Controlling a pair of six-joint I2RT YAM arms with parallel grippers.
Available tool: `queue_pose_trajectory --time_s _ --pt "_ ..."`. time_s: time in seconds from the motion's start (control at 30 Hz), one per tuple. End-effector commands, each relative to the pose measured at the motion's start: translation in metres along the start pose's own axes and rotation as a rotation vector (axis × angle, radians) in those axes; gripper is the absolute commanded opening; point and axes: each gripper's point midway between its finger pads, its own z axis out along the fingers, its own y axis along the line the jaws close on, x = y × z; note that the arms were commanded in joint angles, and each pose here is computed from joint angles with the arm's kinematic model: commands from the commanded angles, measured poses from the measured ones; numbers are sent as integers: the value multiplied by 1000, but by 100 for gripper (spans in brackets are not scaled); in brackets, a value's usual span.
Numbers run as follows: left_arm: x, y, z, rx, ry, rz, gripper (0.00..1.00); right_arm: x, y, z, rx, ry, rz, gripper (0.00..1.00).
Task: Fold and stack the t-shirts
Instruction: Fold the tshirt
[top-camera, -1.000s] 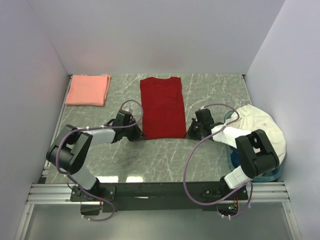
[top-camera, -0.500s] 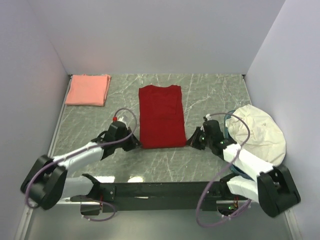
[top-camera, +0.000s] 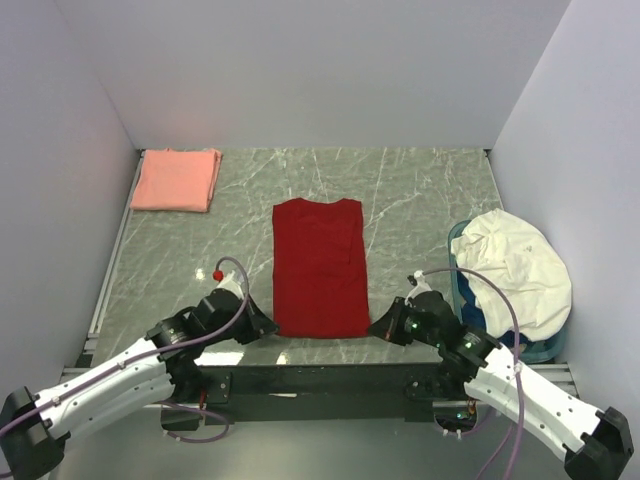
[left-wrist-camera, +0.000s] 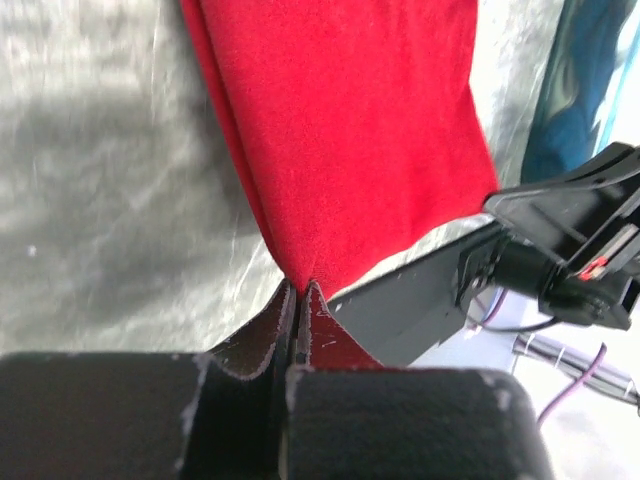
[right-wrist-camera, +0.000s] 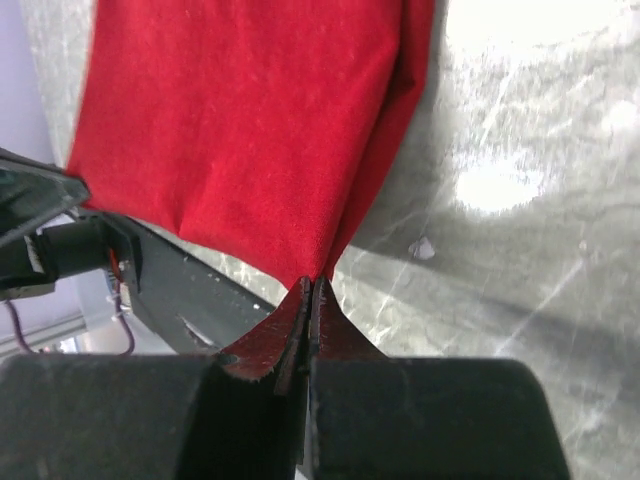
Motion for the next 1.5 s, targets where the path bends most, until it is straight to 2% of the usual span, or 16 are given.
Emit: queue_pose_trajectory --time_s 0.0,0.37,0.57,0.83,1.47 --pt "7 5 -7 -28 7 -32 0 0 -4 -8 24 -21 36 0" --pt "-33 -36 -19 -73 -92 55 0 -55 30 -38 112 -163 -73 0" --pt "-60 -65 -26 -60 -131 105 0 -85 63 -52 100 -220 -125 0" --pt "-110 -86 -16 -45 -150 130 0 -123 84 -40 125 -217 -164 0" --pt "-211 -99 47 -56 -115 87 0 -216 82 15 142 -170 -97 0"
